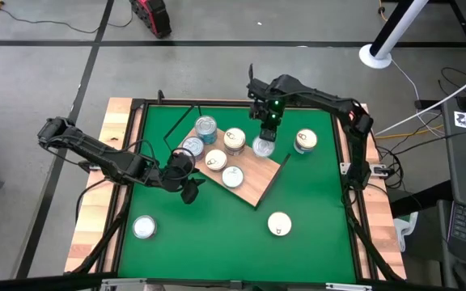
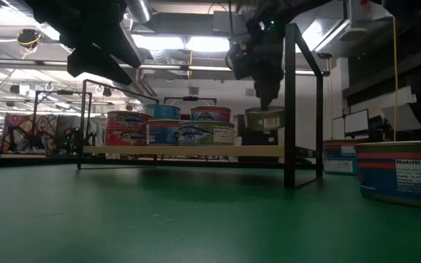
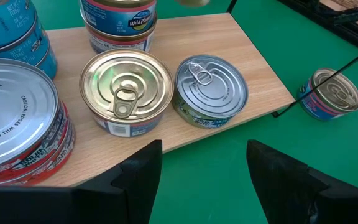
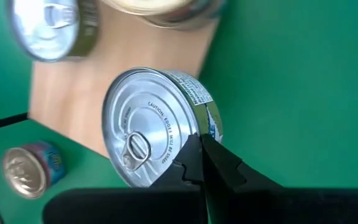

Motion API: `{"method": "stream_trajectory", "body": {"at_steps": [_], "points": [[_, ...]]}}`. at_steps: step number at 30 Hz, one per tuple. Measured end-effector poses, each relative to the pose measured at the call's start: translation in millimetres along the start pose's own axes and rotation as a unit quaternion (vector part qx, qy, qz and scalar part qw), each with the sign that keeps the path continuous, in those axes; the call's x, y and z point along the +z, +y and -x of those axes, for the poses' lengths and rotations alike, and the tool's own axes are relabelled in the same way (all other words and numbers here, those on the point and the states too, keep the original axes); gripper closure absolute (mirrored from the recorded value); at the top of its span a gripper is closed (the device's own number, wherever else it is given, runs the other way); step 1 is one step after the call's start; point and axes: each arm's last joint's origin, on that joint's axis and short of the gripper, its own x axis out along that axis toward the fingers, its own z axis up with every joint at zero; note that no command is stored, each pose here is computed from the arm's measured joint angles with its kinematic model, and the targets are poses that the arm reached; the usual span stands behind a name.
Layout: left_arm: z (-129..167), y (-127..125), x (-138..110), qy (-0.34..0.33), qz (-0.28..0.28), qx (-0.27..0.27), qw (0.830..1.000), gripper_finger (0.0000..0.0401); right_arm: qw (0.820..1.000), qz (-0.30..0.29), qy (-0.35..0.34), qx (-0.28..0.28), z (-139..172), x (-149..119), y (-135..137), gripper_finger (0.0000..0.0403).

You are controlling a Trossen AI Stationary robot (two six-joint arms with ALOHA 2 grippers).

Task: Stack canned seafood by type on shelf
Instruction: Stack the green can on top of the red can on the shelf

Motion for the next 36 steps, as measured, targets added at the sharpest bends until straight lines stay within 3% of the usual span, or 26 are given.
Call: {"method": "stream_trajectory", "body": {"at_steps": [17,36], "points": [[0.0,0.0,0.0,0.0,-0.002,0.0,1.0,0.0174,0.995,0.02,0.0,0.097,-14.2,9.4,47.9,0.0403],[0.0,0.0,0.0,0.0,-0.003,0.0,1.0,0.0174,0.993,-0.004,-0.056,0.103,-28.6,30.3,92.7,0.0403]]}}
